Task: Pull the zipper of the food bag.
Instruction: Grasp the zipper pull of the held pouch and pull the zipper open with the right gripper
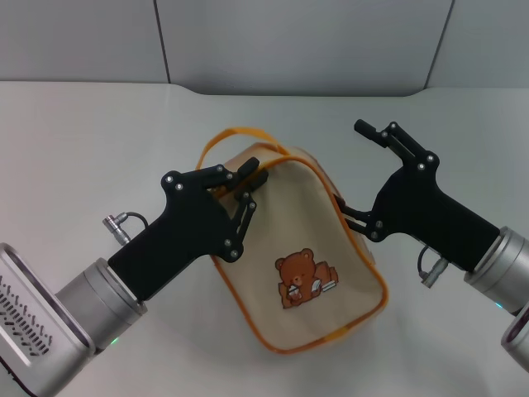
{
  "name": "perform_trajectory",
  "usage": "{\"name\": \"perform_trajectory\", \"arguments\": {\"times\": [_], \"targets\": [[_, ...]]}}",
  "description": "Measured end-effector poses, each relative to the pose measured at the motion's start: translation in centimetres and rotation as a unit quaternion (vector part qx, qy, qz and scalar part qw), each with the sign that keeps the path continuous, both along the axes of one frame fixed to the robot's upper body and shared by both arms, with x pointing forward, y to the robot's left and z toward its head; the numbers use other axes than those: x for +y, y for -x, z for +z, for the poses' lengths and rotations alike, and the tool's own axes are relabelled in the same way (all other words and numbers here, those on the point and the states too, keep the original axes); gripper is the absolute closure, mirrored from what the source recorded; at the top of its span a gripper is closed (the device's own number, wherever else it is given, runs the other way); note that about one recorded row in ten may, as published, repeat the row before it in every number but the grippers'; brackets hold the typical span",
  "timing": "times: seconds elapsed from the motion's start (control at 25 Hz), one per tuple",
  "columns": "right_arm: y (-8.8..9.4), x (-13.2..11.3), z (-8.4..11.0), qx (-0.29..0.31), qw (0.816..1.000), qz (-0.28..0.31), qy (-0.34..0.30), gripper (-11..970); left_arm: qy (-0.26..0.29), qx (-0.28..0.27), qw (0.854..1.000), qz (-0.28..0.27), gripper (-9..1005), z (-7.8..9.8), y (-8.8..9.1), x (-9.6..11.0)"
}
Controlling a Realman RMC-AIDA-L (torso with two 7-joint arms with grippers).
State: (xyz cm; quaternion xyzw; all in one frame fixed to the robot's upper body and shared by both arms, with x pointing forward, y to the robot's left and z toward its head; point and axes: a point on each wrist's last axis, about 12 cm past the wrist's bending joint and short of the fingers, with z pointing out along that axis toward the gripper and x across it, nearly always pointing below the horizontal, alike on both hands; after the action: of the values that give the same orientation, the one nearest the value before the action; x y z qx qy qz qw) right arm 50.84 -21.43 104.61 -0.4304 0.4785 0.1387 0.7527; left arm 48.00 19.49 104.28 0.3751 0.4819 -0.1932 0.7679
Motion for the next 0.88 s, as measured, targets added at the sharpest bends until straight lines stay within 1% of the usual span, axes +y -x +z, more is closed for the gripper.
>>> {"name": "perform_trajectory", "arguments": {"times": [0.16, 0.44, 0.88], "targets": [[0.0, 0.1, 0.0, 0.001, 1.000, 0.003, -0.001, 128, 0.000, 0.000, 1.000, 0.000, 924, 0.0, 0.0, 0.0], [0.1, 0.6, -0.2, 0.007, 1.000, 0.017, 0.009, 208, 0.000, 0.000, 1.000, 0.000, 935, 0.0, 0.0, 0.0], [-0.2, 1.6, -0.3, 0.006, 0.999, 0.029, 0.028, 680, -0.001, -0.002, 1.000, -0.002, 937, 0.1, -0.2, -0.1]]}}
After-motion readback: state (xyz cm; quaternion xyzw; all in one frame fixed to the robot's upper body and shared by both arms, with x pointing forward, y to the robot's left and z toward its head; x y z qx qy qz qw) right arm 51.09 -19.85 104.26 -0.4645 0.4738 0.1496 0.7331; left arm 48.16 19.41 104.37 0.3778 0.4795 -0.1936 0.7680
